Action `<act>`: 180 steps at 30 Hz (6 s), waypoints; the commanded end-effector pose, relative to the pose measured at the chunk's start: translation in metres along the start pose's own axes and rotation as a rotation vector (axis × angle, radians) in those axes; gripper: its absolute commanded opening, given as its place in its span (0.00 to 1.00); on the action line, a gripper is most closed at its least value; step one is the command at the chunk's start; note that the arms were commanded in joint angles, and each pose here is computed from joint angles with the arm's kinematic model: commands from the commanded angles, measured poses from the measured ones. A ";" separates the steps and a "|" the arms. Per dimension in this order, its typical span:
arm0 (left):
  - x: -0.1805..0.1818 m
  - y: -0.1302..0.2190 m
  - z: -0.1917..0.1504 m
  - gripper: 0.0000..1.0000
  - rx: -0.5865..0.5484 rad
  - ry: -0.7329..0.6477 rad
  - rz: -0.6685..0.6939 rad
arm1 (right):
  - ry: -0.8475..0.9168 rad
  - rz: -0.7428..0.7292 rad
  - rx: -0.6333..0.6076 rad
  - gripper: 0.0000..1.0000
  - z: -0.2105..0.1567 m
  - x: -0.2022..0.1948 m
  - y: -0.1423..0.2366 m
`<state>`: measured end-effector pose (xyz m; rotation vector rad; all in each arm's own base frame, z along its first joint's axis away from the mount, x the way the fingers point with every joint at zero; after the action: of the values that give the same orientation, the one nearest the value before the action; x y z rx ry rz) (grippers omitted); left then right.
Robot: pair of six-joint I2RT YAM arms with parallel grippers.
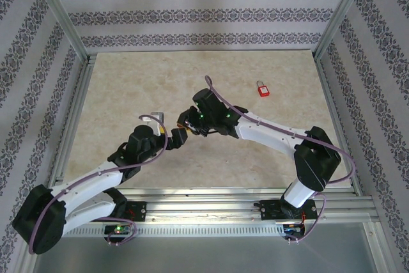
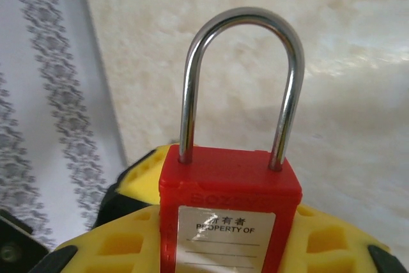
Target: Unlock with the key
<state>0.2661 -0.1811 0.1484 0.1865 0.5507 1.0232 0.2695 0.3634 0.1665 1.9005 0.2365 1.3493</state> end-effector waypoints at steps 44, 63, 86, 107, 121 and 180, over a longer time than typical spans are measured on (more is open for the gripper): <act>-0.004 0.069 0.044 1.00 -0.106 0.003 0.053 | 0.115 -0.768 -0.076 0.59 0.036 -0.178 -0.016; -0.030 0.054 0.042 1.00 -0.112 -0.048 -0.079 | 0.060 -0.518 -0.150 0.16 0.050 -0.121 0.009; -0.118 -0.034 0.058 0.78 -0.052 -0.152 -0.288 | -0.010 -0.046 -0.138 0.15 0.043 0.008 0.076; -0.094 -0.036 0.072 0.40 -0.173 0.019 -0.314 | -0.021 0.021 -0.054 0.12 0.012 0.016 0.063; -0.086 -0.029 0.076 0.04 -0.198 0.005 -0.289 | -0.057 0.039 0.004 0.18 -0.004 0.005 0.054; -0.111 0.022 0.051 0.00 0.146 -0.277 -0.482 | 0.758 0.504 0.055 0.36 0.023 -0.001 0.111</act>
<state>0.2275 -0.2567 0.2189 0.3430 0.4375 0.4979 0.2643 0.2775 0.2339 1.4664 0.1752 2.3386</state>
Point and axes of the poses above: each hand's point on the last joint's axis, 136 mm out from that joint toward the fingers, its own y axis back along the fingers, its own x axis along the line the jaws close on, z = x × y, the point moved 1 cm from there along y, back along the fingers, and after that the axes turned 14 degrees about -y, right-handed, at the moved point
